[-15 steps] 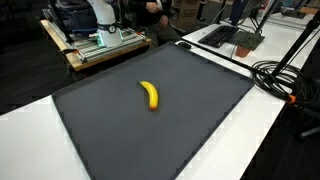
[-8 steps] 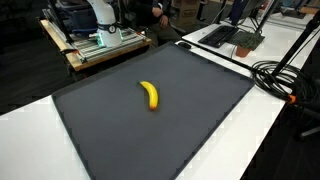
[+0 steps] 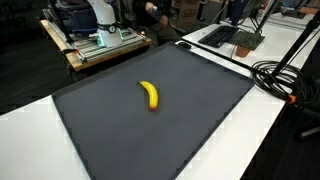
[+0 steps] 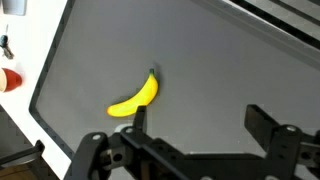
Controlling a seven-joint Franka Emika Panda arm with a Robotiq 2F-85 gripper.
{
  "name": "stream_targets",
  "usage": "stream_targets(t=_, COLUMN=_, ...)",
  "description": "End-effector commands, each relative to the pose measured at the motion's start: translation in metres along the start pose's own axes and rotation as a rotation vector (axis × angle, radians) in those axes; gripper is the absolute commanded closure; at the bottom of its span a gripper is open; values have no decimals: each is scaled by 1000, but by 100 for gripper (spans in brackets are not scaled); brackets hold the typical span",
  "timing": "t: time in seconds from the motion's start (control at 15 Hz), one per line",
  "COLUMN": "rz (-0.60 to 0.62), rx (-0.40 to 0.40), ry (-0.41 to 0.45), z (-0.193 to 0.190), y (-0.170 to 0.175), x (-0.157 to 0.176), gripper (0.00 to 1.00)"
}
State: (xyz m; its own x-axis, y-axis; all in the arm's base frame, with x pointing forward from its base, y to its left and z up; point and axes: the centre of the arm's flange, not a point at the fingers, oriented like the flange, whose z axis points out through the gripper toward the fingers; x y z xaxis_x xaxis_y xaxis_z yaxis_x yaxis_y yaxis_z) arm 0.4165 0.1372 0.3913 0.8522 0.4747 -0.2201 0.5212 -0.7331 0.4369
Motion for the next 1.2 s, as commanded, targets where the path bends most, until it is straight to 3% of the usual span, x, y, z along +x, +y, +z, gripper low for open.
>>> stream_targets(t=0.0, rz=2, rx=0, ry=1, z=-1, y=1, x=0, gripper=0)
stream_targets(t=0.07, rz=-59, rx=-79, ry=-54, z=2, y=-9, x=1, gripper=0)
stream_targets(t=0.4, rz=-242, rx=-219, ry=-206, z=45, y=-52, x=6, gripper=0)
stream_targets(t=0.67, rz=-443, rx=-270, ry=-266, z=74, y=-79, x=21, gripper=0)
stream_targets(t=0.93, rz=-610, rx=-339, ry=-352, z=107, y=-79, x=30, gripper=0)
stream_targets(t=1.0, rz=-536, rx=-293, ry=-302, z=97, y=-86, x=18, gripper=0)
stream_targets(t=1.13, rz=-574, rx=-307, ry=-333, z=109, y=-84, x=21, gripper=0)
